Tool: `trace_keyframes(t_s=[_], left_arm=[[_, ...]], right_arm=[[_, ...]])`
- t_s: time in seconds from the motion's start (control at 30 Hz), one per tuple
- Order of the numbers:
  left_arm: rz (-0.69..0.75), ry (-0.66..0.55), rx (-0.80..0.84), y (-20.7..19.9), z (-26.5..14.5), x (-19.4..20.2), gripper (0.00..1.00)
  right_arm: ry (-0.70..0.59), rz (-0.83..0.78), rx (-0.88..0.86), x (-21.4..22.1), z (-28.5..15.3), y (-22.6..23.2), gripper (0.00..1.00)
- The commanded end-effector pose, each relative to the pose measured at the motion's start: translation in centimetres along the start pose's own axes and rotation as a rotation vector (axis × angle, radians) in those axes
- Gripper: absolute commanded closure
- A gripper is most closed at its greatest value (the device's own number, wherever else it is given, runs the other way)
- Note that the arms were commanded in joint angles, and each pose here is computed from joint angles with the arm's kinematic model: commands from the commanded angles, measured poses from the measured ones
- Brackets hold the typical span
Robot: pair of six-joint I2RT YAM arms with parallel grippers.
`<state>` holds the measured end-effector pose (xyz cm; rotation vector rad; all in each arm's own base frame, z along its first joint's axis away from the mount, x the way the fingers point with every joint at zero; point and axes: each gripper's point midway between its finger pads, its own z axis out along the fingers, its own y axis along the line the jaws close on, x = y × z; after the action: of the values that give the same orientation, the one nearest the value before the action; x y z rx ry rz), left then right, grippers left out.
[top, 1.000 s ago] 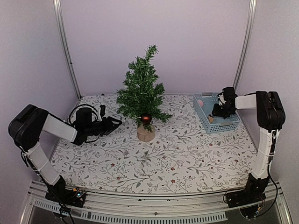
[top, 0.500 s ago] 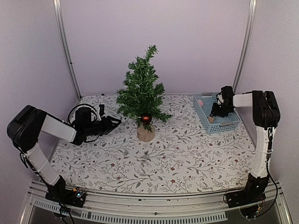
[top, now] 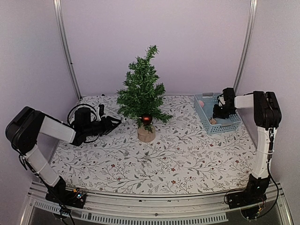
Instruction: Decorate the small christmas tree
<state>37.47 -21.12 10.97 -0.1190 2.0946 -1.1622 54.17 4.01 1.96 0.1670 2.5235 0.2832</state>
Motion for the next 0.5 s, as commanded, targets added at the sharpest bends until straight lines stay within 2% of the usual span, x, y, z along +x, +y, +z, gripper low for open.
trace_keyframes(t_s=[0.0,0.1,0.47], left_arm=[[0.024,-0.025,-0.001,-0.2,-0.5,-0.7,0.54],[0.025,-0.027,-0.005,-0.2,-0.6,-0.7,0.54],[0.034,-0.047,-0.009,-0.7,-1.3,-1.1,0.54]], right_arm=[[-0.024,0.000,-0.027,-0.5,-1.9,0.7,0.96],[-0.087,-0.012,-0.042,-2.1,-3.7,1.3,1.00],[-0.432,-0.097,-0.162,-8.8,-15.4,5.5,1.00]])
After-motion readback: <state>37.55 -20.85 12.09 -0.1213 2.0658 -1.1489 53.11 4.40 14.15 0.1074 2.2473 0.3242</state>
